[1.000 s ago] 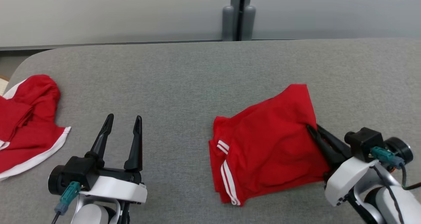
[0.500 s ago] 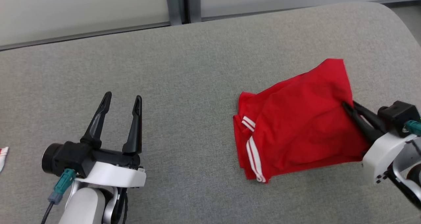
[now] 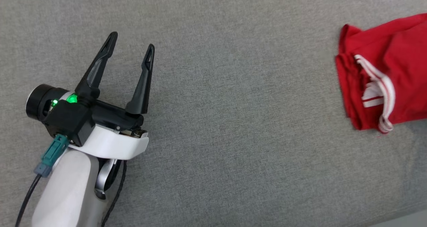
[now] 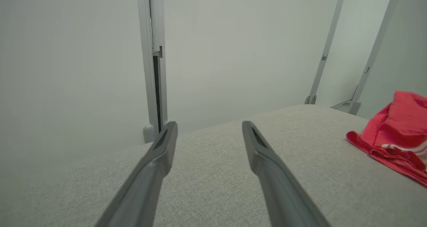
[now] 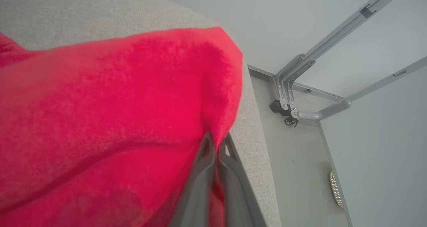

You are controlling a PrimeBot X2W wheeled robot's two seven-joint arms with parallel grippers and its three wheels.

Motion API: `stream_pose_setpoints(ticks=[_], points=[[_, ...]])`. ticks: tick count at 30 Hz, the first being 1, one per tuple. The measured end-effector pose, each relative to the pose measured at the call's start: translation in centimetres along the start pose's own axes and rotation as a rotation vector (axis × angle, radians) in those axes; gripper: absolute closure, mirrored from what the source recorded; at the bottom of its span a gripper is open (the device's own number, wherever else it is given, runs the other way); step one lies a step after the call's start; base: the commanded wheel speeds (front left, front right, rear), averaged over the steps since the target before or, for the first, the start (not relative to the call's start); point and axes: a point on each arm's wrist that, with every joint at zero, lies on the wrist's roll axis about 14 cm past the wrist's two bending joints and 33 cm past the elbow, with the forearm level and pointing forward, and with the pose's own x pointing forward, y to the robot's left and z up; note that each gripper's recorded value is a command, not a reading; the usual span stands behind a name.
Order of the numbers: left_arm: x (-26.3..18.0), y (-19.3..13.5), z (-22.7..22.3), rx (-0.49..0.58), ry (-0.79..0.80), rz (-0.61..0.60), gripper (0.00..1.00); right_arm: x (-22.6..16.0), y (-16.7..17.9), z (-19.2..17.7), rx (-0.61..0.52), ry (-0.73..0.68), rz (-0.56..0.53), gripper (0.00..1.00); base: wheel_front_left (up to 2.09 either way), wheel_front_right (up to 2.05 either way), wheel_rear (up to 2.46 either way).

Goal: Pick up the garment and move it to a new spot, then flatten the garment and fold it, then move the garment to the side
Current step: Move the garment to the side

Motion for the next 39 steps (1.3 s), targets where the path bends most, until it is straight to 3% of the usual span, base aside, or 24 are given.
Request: stream_pose_setpoints(ticks=[6,7,8,9,15,22,28,39], points=[[0.8,0.6,-3.4,-0.015,0.053,-0.017,0.00,2.6,-3.0,-3.1,0.039,0.084,-0.106,1.00,0.00,0.00,0.00],[0.9,0.7,-3.9,-0.019,0.061,-0.019,0.00,3.0,-3.0,-3.8,0.059,0.104,-0.116,0.57,0.00,0.00,0.00],[0.8,0.7,-4.3,-0.022,0.069,-0.020,0.00,3.2,-3.0,-4.1,0.077,0.099,-0.128,0.05,0.00,0.00,0.00],[0.9,0.6,-4.5,-0.025,0.074,-0.021,0.00,3.4,-3.0,-4.2,0.087,0.091,-0.137,0.00,0.00,0.00,0.00],[0.7,0.2,-4.2,-0.023,0.077,-0.027,0.00,2.8,-3.3,-2.2,0.128,-0.069,-0.180,0.00,0.00,0.00,0.00],[-1.5,-0.2,-3.0,-0.027,0.092,0.011,0.00,-0.1,-0.3,1.2,0.230,-0.277,-0.145,0.00,0.00,0.00,0.00],[-5.1,0.2,-1.0,-0.027,0.103,0.098,0.00,-4.5,5.9,5.2,0.330,-0.473,-0.021,0.00,0.00,0.00,0.00],[-12.7,3.4,2.6,0.019,0.081,0.300,0.00,-11.8,15.9,11.6,0.408,-0.649,0.241,0.00,0.00,0.00,0.00]])
